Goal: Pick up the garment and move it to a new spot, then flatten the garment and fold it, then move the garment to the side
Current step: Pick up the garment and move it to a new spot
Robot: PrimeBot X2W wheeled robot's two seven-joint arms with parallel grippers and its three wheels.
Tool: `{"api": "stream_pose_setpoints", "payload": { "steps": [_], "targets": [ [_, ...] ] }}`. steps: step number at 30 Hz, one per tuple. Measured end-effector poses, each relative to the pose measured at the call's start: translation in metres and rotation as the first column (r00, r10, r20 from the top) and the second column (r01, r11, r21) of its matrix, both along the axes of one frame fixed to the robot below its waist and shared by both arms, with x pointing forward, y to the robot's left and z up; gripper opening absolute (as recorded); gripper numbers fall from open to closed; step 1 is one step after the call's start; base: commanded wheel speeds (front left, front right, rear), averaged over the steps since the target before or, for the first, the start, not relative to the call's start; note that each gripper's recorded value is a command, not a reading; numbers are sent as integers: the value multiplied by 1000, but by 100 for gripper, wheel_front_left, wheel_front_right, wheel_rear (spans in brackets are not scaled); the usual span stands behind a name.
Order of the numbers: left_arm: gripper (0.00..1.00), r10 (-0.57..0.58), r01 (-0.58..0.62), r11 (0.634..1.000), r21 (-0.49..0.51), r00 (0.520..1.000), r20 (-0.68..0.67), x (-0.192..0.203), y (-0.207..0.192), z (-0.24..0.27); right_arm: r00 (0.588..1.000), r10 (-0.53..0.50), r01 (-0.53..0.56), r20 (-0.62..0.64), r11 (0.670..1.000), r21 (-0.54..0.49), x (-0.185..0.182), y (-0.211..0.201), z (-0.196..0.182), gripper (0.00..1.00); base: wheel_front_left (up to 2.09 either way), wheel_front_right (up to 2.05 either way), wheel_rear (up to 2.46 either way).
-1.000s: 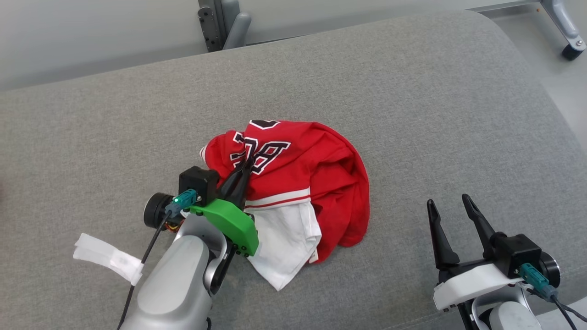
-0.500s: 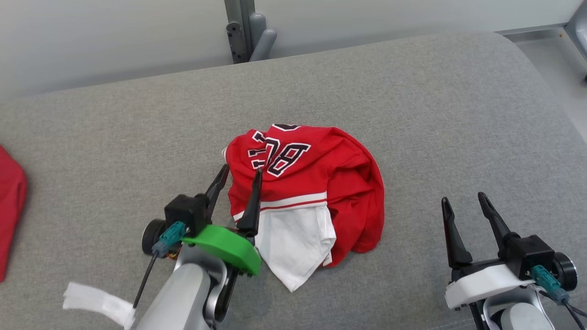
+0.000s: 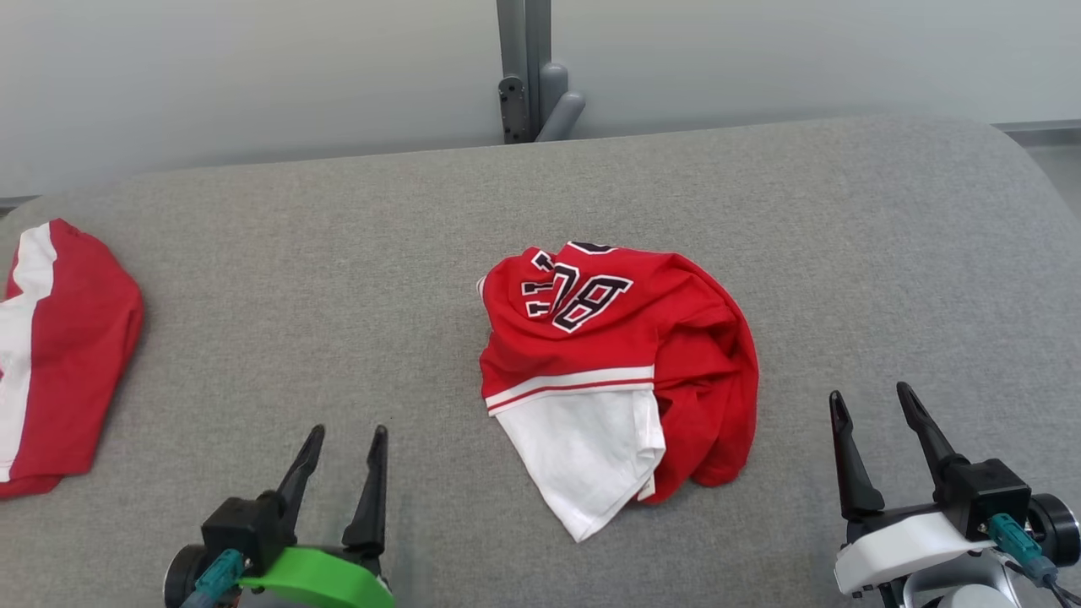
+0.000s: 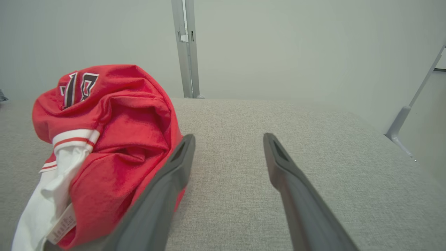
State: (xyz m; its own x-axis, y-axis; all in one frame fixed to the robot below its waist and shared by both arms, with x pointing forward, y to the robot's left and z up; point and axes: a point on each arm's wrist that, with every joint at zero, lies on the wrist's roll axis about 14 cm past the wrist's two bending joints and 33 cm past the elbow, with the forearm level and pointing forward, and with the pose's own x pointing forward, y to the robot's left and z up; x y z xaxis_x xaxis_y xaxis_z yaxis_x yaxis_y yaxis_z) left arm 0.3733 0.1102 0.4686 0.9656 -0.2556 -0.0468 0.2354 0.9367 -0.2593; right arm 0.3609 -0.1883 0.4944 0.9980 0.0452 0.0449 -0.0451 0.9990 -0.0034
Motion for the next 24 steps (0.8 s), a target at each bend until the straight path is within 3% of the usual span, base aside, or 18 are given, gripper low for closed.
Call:
{"api": "stream_pose_setpoints", "payload": {
  "steps": [15,24],
  "targets": [
    [100,179,-178,982,61,984,2,-51,66,-8,1000,22,-22,1,1000,2,-13,7,0,100,0,0,0],
    [100,209,-209,975,70,978,5,-59,75,-8,1000,5,-5,-15,1000,3,-21,2,-5,100,0,0,0]
  ]
}}
